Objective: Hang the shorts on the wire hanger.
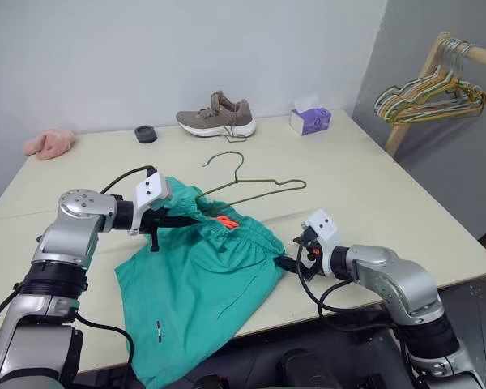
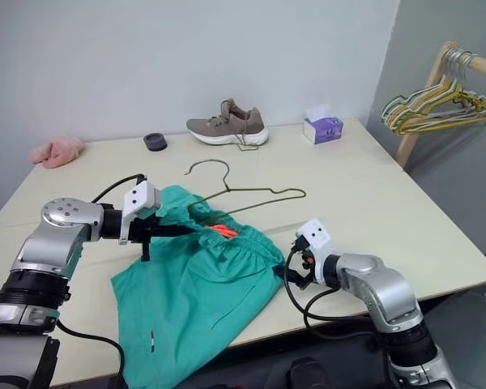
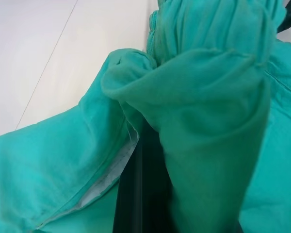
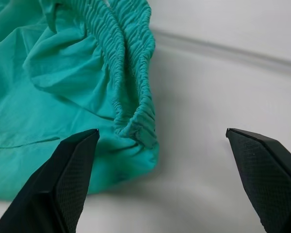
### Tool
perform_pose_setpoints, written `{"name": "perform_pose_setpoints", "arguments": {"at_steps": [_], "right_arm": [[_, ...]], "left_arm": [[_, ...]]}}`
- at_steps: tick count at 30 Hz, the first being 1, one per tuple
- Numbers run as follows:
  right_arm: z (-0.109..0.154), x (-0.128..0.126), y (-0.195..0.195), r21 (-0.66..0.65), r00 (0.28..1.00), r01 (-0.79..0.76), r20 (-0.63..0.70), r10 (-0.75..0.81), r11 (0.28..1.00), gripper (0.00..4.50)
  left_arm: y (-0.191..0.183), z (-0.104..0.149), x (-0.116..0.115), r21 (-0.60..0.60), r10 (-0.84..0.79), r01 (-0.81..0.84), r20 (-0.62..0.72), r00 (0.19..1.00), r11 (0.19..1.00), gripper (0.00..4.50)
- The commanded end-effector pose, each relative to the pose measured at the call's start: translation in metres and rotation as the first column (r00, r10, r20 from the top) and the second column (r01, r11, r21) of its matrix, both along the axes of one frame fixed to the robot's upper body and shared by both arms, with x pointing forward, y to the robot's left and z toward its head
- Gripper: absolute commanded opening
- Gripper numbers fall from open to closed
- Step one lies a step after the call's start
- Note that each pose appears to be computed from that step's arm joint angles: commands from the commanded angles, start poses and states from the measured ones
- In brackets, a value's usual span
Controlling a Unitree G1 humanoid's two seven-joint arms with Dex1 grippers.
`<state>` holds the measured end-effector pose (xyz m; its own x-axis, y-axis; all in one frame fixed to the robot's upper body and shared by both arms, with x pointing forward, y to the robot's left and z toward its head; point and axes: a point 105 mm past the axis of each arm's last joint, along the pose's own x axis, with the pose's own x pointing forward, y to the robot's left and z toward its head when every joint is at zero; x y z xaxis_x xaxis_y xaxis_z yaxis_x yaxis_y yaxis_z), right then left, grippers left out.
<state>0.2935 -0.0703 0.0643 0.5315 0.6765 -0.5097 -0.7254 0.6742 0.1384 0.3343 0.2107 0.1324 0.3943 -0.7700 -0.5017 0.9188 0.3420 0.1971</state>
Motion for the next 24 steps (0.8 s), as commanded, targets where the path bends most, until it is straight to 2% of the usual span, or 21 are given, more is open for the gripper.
{"name": "perform_pose_setpoints", "arguments": {"at_steps": [1, 4, 10, 15, 21, 24], "right_arm": [[0.002, 0.008, 0.005, -0.015, 0.999, 0.022, 0.041, -0.021, 1.0, 4.47], [0.0, 0.015, 0.006, -0.005, 0.996, 0.068, 0.061, -0.068, 0.998, 3.88], [0.001, 0.023, 0.005, 0.006, 0.989, 0.113, 0.099, -0.113, 0.994, 1.76], [0.012, 0.035, -0.008, 0.036, 0.97, 0.176, 0.161, -0.18, 0.984, 0.03], [0.029, 0.053, -0.035, 0.074, 0.943, 0.264, 0.191, -0.273, 0.962, 0.01], [0.03, 0.054, -0.046, 0.08, 0.947, 0.274, 0.151, -0.284, 0.958, 0.01]], "left_arm": [[0.0, 0.018, 0.002, -0.006, -0.005, 0.005, 0.072, 0.997, 1.0, 0.0], [0.0, 0.018, 0.003, -0.012, 0.002, -0.002, 0.078, 0.997, 1.0, 0.0], [0.002, 0.017, 0.001, -0.023, 0.02, -0.018, 0.08, 0.997, 1.0, 0.0], [0.002, 0.02, 0.0, -0.08, 0.044, -0.038, 0.065, 0.997, 0.996, 0.0], [-0.003, 0.031, -0.021, -0.201, 0.002, -0.011, -0.049, 0.999, 0.98, 0.0], [-0.001, 0.04, -0.033, -0.243, -0.027, -0.002, -0.114, 0.993, 0.97, 0.0]]}}
